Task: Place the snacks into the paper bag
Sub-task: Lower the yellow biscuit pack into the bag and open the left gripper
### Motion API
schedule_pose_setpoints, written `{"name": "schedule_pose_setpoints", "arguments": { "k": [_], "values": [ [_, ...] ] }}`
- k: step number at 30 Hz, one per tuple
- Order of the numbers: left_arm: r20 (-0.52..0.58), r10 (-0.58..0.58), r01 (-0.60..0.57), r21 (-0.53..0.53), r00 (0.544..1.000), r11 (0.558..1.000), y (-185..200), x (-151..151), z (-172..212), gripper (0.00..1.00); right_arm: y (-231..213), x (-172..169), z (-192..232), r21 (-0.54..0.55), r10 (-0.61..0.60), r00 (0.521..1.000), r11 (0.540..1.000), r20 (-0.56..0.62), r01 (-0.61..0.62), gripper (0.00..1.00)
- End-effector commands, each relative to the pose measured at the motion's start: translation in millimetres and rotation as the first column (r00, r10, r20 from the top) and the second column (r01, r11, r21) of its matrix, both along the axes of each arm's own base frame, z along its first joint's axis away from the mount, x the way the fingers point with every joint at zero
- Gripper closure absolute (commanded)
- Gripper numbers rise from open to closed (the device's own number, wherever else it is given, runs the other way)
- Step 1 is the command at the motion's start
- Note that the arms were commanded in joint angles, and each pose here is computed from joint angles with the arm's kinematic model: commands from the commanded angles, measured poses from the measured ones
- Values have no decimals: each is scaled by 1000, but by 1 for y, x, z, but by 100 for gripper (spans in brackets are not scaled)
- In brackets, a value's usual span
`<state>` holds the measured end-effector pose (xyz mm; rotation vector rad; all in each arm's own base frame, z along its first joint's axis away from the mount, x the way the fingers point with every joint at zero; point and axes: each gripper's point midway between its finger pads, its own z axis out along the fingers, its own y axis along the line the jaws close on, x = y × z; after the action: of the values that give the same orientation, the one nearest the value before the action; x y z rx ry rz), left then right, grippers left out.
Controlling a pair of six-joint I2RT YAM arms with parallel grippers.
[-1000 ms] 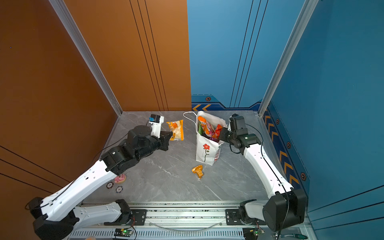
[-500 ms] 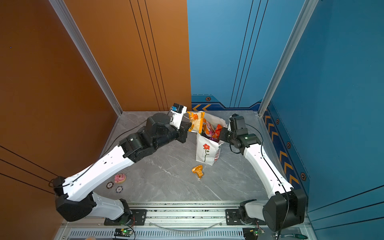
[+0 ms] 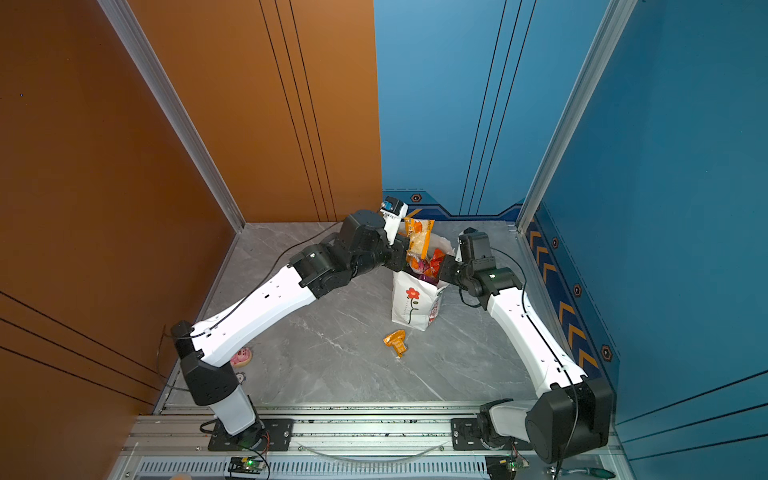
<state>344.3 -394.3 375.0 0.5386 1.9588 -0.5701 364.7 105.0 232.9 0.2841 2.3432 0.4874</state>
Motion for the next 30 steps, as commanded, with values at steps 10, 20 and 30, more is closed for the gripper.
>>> {"name": "schedule_pose_setpoints", "arguments": {
  "k": [10,20,30],
  "values": [
    [-115,22,-13,79,993,997,-16,25,-34,100,7,-16,-7,5,43,998,999,-41,-43,95],
    [-176,34,-9,143,984,990,-22,35,-59,100,8,-14,-10,7,42,998,999,-45,-42,95],
    [-197,30,3,168,980,986,-26,39,-70,100,8,-13,-13,5,42,998,999,-52,-42,95]
  ]
}}
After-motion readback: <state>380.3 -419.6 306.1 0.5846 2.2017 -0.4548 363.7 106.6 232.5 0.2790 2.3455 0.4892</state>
